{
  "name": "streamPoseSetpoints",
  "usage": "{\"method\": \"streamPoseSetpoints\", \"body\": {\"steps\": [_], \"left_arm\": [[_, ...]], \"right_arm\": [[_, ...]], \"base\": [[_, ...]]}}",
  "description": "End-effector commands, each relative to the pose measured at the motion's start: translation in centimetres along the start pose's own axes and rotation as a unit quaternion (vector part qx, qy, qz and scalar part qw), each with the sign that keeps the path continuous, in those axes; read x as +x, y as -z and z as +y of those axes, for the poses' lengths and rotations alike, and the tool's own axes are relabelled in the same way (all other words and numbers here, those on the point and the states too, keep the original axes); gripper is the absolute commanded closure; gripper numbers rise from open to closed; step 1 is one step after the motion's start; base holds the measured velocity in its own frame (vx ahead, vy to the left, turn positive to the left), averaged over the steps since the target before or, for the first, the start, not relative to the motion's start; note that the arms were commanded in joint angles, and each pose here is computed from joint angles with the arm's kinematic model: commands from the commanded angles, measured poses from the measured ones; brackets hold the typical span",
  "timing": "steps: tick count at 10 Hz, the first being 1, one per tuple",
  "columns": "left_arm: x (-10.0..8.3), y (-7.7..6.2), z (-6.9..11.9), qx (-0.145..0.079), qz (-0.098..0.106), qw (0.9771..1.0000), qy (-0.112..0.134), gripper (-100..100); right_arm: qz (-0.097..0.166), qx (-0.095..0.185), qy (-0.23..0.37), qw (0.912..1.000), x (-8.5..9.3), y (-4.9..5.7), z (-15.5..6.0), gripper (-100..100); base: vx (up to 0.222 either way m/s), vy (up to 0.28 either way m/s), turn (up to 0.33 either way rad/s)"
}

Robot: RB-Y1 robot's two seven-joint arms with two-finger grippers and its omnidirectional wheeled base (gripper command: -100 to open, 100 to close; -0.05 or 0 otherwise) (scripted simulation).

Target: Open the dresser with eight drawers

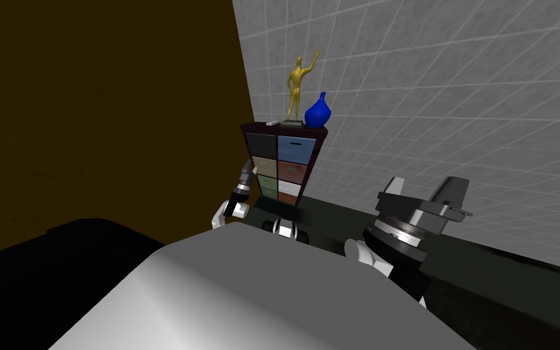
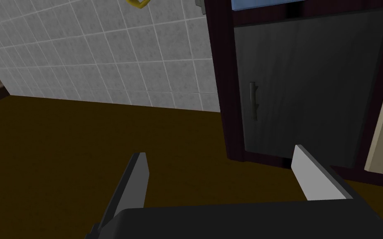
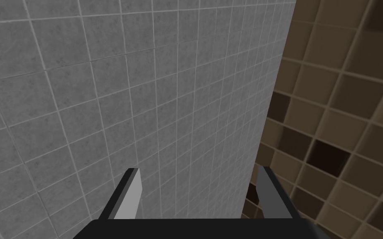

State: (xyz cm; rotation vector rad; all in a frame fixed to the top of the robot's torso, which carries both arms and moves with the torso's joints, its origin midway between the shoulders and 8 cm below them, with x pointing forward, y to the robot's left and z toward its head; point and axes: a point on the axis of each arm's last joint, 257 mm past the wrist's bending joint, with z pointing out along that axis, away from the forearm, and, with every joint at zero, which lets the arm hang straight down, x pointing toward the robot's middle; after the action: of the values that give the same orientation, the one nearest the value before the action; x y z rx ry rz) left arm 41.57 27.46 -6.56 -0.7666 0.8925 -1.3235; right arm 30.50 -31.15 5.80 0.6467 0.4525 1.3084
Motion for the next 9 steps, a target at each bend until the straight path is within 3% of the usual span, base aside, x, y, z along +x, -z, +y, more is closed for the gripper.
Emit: {"method": "streamPoseSetpoints", "body": {"steps": [1, 9], "left_arm": [[-0.8, 0.4, 3.0, -0.025, -0.007, 0.9997, 0.004, -100], [-1.9, 2.5, 10.3, -0.087, -0.022, 0.9958, 0.015, -100]], "right_arm": [[0.000, 0.000, 0.000, 1.0000, 0.0, 0.0, 0.0, 0], [0.000, 0.000, 0.000, 1.0000, 0.0, 0.0, 0.0, 0]], "base": [[0.194, -0.053, -0.002], [0.136, -0.057, -0.016]]}}
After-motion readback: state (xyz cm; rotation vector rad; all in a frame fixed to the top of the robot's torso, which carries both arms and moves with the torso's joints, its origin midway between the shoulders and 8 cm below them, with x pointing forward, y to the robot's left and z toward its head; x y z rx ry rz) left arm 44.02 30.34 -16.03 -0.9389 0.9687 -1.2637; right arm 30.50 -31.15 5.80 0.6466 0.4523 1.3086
